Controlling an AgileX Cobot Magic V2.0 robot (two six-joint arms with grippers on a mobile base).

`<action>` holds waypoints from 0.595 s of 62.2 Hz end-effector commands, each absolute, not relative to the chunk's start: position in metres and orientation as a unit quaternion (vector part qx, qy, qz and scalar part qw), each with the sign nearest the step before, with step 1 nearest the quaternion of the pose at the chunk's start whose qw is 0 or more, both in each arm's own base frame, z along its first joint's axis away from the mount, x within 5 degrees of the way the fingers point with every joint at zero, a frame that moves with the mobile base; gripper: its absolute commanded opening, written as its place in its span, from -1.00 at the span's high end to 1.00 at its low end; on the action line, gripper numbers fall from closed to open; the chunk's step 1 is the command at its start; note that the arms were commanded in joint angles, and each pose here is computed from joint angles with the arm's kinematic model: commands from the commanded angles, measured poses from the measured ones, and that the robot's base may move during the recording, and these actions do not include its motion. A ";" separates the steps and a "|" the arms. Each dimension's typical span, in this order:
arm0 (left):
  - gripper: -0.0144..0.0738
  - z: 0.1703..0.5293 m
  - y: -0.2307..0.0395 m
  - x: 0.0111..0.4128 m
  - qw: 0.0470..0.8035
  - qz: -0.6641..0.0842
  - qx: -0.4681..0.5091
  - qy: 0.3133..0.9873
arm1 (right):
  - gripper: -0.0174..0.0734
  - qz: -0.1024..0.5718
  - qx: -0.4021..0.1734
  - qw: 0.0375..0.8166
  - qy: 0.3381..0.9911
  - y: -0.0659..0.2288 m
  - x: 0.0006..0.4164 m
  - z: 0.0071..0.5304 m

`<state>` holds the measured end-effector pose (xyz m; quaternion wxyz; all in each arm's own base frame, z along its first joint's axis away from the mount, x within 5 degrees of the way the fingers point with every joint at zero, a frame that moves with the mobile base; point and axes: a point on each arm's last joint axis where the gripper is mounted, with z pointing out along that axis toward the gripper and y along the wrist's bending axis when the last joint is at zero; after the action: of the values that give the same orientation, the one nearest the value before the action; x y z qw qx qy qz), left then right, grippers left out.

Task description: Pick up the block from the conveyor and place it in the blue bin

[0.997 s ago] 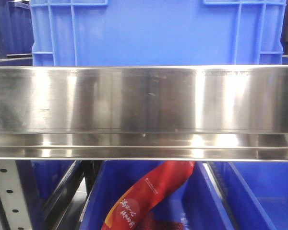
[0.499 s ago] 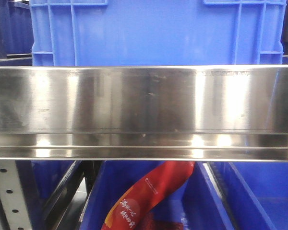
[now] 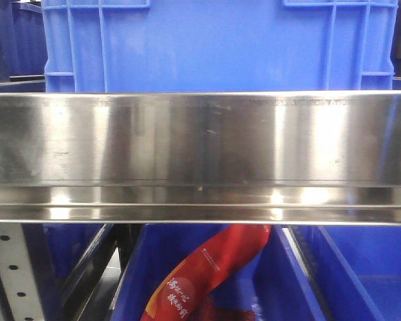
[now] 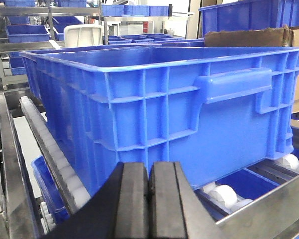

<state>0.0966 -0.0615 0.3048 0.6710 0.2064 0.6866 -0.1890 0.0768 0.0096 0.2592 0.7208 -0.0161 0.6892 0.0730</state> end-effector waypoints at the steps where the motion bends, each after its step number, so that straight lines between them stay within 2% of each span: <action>1: 0.92 0.308 -0.060 0.096 0.680 -0.193 0.197 0.679 | 0.99 0.043 0.005 0.732 0.680 0.004 0.072 0.248; 14: 0.92 0.308 -0.060 0.096 0.680 -0.193 0.197 0.679 | 0.99 0.008 0.037 0.732 0.680 -0.003 0.062 0.220; 20: 0.92 0.308 -0.060 0.096 0.680 -0.193 0.197 0.679 | 0.99 0.003 0.031 0.748 0.663 -0.002 0.056 0.216; 37: 0.92 0.308 -0.060 0.096 0.680 -0.193 0.197 0.679 | 0.99 -0.012 0.022 0.745 0.666 -0.003 0.056 0.215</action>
<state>0.0967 -0.0615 0.3052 0.6725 0.2057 0.6853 -0.1892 0.0564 -0.0024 0.2145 0.7390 0.0256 0.6732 -0.0031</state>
